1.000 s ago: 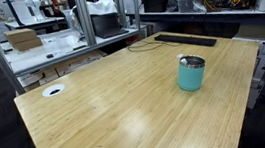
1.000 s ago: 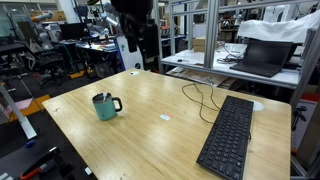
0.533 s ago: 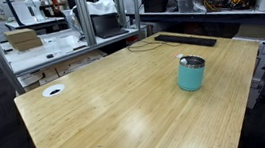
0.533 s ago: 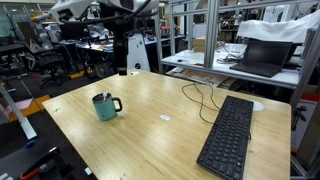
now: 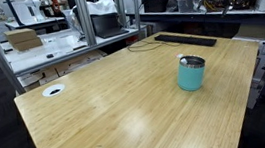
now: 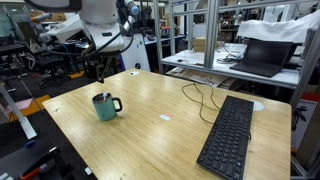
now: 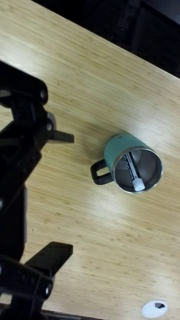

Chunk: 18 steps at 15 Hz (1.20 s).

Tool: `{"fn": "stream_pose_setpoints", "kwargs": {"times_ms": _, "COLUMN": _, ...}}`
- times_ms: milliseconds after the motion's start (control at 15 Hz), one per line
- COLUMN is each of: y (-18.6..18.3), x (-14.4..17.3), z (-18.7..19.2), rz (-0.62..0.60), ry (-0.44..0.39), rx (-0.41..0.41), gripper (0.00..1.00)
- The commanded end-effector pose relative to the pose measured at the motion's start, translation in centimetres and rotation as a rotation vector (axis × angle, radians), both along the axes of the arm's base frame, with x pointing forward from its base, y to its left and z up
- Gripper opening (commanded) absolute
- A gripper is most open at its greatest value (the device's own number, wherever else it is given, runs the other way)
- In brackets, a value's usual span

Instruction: Take the marker out of the green thermos and put it on the table

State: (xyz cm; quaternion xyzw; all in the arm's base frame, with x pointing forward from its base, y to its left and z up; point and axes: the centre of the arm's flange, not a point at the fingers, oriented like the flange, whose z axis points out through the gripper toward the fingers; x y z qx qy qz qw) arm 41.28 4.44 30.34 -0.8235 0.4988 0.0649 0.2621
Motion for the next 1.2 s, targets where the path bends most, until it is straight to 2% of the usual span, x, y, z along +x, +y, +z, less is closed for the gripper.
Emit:
{"fn": "stream_pose_setpoints", "kwargs": {"times_ms": 0, "y": 2.3, "x": -0.2, "z": -2.7, "rz": -0.19, "ry": 0.017, "rx": 0.059, "gripper": 1.0}}
{"fn": "stream_pose_setpoints", "kwargs": {"times_ms": 400, "y": 3.6, "x": -1.7, "z": -7.7, "rz": -0.526, "ry": 0.099, "rx": 0.135, "gripper": 1.0}}
{"fn": "stream_pose_setpoints", "kwargs": {"times_ms": 467, "y": 2.7, "x": -2.0, "z": -6.6, "rz": -0.44, "ry": 0.113, "rx": 0.109, "gripper": 1.0}}
{"fn": "stream_pose_setpoints", "kwargs": {"times_ms": 600, "y": 2.9, "x": -2.2, "z": -7.2, "rz": -0.49, "ry": 0.127, "rx": 0.117, "gripper": 1.0}}
{"fn": "stream_pose_setpoints", "kwargs": {"times_ms": 1000, "y": 3.0, "x": -1.9, "z": -7.1, "rz": -0.5, "ry": 0.124, "rx": 0.123, "gripper": 1.0}}
{"fn": "stream_pose_setpoints", "kwargs": {"times_ms": 1133, "y": 2.8, "x": -1.9, "z": -7.0, "rz": -0.497, "ry": 0.135, "rx": 0.162, "gripper": 1.0}}
